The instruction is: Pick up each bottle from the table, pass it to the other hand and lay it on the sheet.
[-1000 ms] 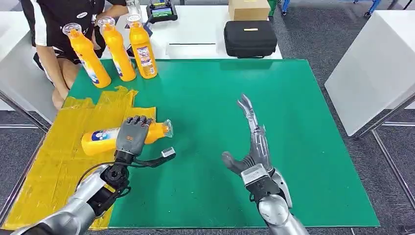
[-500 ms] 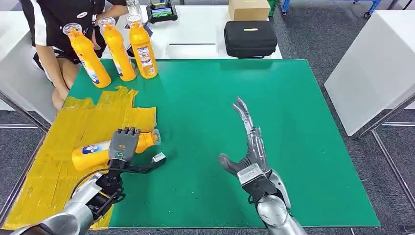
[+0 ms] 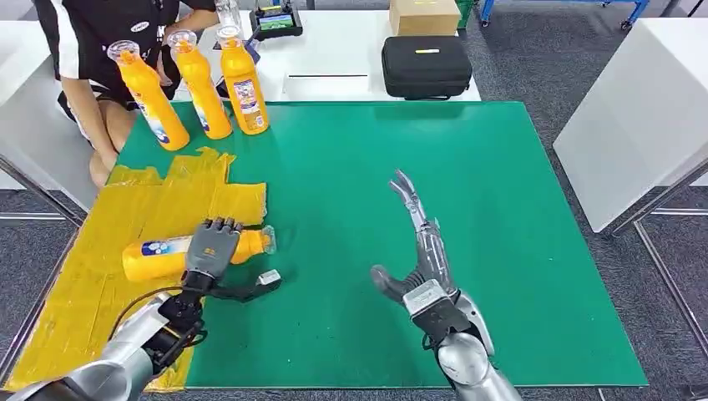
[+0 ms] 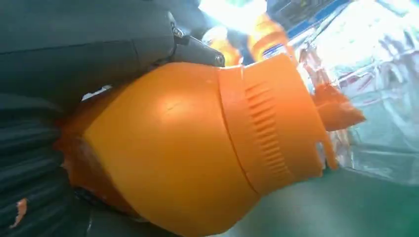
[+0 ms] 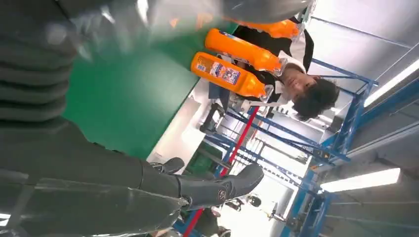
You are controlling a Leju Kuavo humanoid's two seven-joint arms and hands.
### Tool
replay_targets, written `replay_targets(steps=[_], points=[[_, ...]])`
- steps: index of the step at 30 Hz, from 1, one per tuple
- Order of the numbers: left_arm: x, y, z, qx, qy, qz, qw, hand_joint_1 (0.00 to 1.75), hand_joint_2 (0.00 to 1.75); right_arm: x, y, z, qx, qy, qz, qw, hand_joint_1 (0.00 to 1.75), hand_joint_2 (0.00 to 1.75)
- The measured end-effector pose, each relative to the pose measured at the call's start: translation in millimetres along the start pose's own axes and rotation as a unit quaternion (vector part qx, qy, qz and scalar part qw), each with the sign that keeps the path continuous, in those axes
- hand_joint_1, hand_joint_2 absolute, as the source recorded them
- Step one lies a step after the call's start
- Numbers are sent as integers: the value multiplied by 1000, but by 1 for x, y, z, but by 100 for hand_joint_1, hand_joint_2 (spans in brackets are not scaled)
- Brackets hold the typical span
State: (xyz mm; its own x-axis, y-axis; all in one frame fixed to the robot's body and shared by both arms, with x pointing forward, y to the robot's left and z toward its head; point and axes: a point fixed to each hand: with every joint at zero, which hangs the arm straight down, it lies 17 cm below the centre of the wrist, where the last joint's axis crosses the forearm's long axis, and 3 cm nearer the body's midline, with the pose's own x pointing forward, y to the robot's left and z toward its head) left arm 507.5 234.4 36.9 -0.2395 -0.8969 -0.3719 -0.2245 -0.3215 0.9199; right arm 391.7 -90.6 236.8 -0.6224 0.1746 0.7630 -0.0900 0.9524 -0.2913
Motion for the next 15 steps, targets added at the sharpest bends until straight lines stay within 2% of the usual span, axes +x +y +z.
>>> replay_targets(steps=[5, 11, 12, 13, 15], points=[[23, 10, 5, 20, -62, 1, 998, 175, 175, -4, 1, 2, 1, 4, -3, 1000, 0, 175], [29, 13, 10, 27, -78, 5, 997, 175, 175, -8, 2, 4, 3, 9, -4, 1000, 0, 175], [29, 13, 10, 27, -80, 6, 996, 14, 175, -8, 2, 4, 2, 9, -3, 1000, 0, 175], [29, 12, 11, 27, -82, 7, 996, 0, 175, -8, 2, 4, 2, 9, -3, 1000, 0, 175], [29, 12, 11, 26, -84, 12, 996, 0, 175, -9, 2, 5, 0, 10, -2, 1000, 0, 175]])
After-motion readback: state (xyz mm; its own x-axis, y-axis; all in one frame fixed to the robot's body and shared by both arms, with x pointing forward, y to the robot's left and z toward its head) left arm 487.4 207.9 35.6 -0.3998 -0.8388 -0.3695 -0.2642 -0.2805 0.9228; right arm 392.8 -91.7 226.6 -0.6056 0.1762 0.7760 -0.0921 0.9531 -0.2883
